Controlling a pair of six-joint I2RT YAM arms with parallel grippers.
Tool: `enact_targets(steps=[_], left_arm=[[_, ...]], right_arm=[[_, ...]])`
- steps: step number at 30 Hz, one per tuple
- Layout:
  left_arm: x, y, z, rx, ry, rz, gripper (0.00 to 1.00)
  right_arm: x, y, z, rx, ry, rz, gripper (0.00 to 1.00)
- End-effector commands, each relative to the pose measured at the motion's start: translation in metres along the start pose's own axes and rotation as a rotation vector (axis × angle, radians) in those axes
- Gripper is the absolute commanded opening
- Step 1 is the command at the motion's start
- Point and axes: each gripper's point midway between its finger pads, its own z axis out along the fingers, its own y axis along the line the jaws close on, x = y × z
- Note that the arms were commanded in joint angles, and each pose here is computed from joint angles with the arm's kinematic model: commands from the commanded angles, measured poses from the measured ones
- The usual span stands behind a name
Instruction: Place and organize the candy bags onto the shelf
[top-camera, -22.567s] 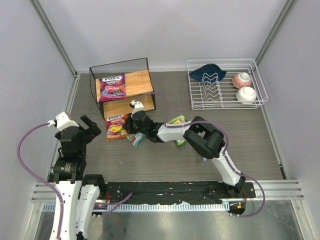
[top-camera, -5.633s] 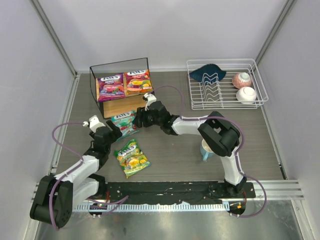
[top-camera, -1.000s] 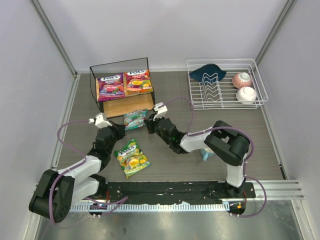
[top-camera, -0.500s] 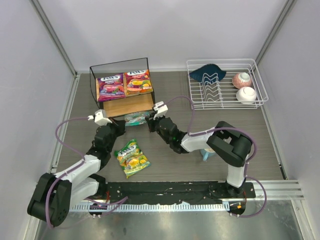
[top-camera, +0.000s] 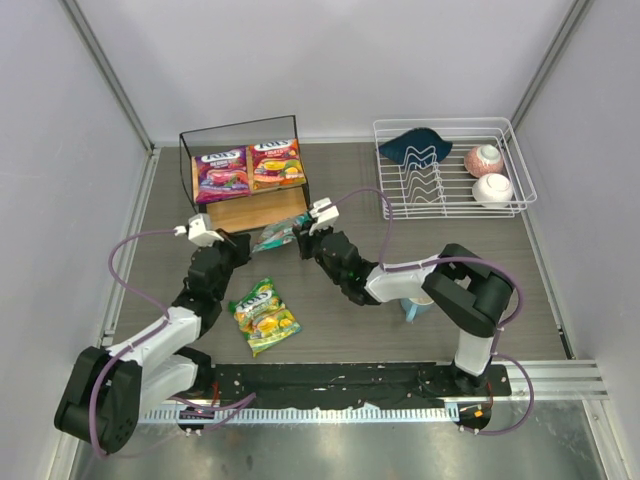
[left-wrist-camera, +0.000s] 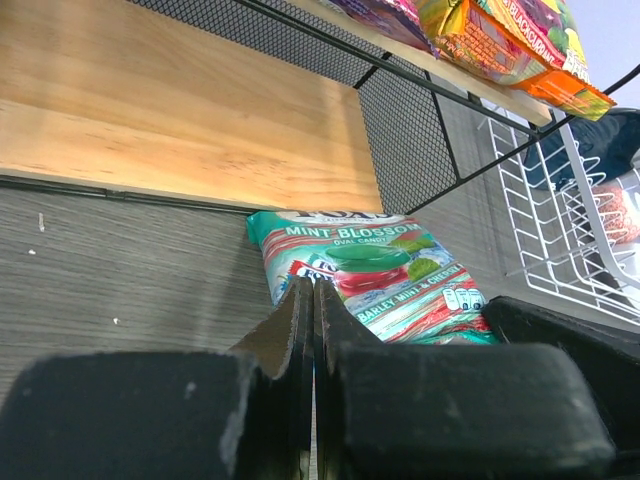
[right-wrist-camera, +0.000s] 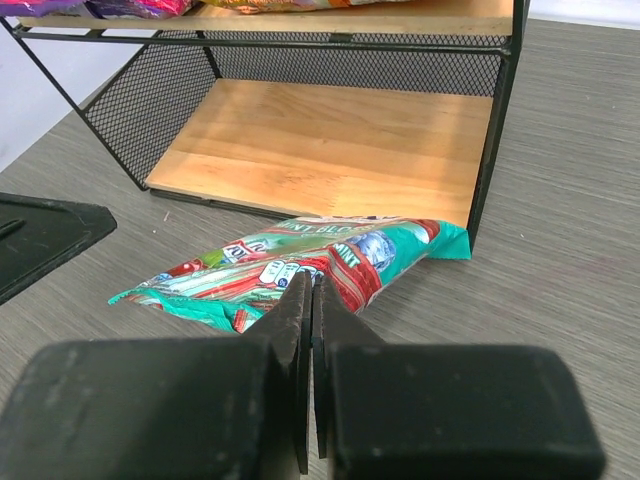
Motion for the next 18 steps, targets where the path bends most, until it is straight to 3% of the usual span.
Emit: enact_targets(steps=[1, 3, 4, 10, 12, 13, 16, 18], left_arm=[[-0.013, -0.009, -0.001, 0.030, -0.047, -0.007, 0.00], [0.002, -0.001, -0.003, 0.018, -0.009, -0.009, 0.10], [0.008, 0.001, -0.004, 0.021, 0.011, -0.013, 0.24], [0.039, 0.014, -0.012, 0.012, 0.094, -0.053, 0.56], [0.044, 0.017, -0.014, 0.008, 0.108, -0.055, 0.67], [0.048, 0.020, -0.015, -0.001, 0.119, -0.055, 0.78], [0.054, 0.020, -0.016, 0.007, 0.141, -0.052, 0.91], [0.058, 0.016, -0.018, 0.036, 0.159, -0.052, 0.92]], right_arm=[[-0.037, 0.008, -0.004, -0.021, -0.091, 0.062, 0.01], [-0.018, 0.003, -0.012, -0.022, -0.059, 0.073, 0.01], [-0.010, 0.002, -0.015, -0.025, -0.043, 0.084, 0.01], [0.045, -0.008, -0.037, -0.025, 0.069, 0.133, 0.01], [0.055, -0.010, -0.041, -0.022, 0.085, 0.159, 0.16], [0.061, -0.013, -0.043, -0.015, 0.096, 0.165, 0.21], [0.067, -0.015, -0.045, -0.007, 0.103, 0.182, 0.37], [0.068, -0.013, -0.044, -0.012, 0.108, 0.194, 0.43]])
